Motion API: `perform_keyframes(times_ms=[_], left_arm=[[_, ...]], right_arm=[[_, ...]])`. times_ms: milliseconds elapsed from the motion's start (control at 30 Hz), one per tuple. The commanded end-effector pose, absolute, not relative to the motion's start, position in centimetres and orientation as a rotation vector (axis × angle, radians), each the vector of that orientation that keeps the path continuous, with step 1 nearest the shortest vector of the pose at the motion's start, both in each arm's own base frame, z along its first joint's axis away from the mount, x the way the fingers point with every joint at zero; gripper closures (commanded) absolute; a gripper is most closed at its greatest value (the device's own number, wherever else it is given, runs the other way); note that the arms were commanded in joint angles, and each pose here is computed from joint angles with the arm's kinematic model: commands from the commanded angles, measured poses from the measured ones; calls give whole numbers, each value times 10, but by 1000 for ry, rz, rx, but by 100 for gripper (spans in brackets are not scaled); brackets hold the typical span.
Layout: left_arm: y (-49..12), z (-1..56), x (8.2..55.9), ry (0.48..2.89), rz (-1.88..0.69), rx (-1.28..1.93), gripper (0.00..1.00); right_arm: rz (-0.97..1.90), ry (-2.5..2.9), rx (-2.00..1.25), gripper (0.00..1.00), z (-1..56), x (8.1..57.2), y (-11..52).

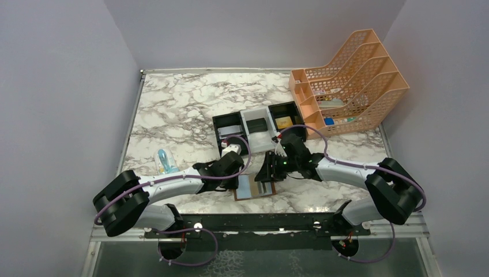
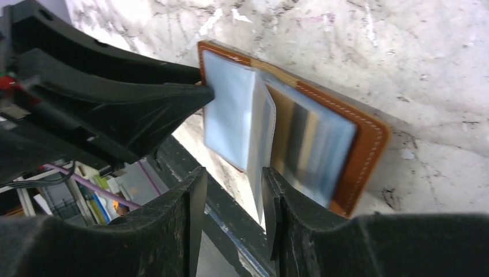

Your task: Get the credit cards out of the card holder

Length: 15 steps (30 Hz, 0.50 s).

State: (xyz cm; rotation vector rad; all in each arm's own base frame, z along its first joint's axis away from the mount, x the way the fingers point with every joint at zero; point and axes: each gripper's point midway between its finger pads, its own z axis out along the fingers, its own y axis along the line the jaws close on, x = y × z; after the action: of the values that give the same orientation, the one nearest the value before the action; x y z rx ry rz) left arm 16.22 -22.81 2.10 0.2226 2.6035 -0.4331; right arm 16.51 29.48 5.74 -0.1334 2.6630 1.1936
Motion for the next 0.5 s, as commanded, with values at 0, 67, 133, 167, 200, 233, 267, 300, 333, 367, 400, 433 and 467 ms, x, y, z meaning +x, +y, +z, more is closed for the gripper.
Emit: perform_keyframes(times_ms=[0,67,133,167,200,233,267,300,333,367,400,433,467], left_arm=[[-246,29,163,2580,-541,227,73],[-247,29,163,2579,-544,227,73],[-249,31,164,2575,-553,229,73],[-250,31,164,2574,-557,230,73],[-251,31,164,2572,-562,230,73],[-252,32,164,2572,-564,231,73],[-253,32,164,2571,-569,232,73],[-254,32,164,2569,-574,233,73],[-254,33,164,2567,-581,233,73],[-255,33,164,2566,-583,231,73],[-255,34,165,2564,-588,230,73],[-256,34,165,2563,-590,229,73],[-256,35,165,2561,-594,229,73]], right_arm=[[1327,2571,-186,60,83,166,310],[1344,2567,-199,60,85,164,312],[1353,2564,-207,60,87,165,313],[1360,2561,-213,60,88,165,314],[1371,2559,-222,60,89,164,316],[1387,2554,-232,60,90,164,317],[1406,2549,-245,60,91,163,319],[1430,2542,-261,60,93,162,322],[1454,2531,-275,60,95,161,324],[1476,2519,-288,60,97,161,326],[1496,2509,-299,60,99,161,328],[1510,2503,-307,60,99,160,330],[1522,2494,-314,60,100,160,331]])
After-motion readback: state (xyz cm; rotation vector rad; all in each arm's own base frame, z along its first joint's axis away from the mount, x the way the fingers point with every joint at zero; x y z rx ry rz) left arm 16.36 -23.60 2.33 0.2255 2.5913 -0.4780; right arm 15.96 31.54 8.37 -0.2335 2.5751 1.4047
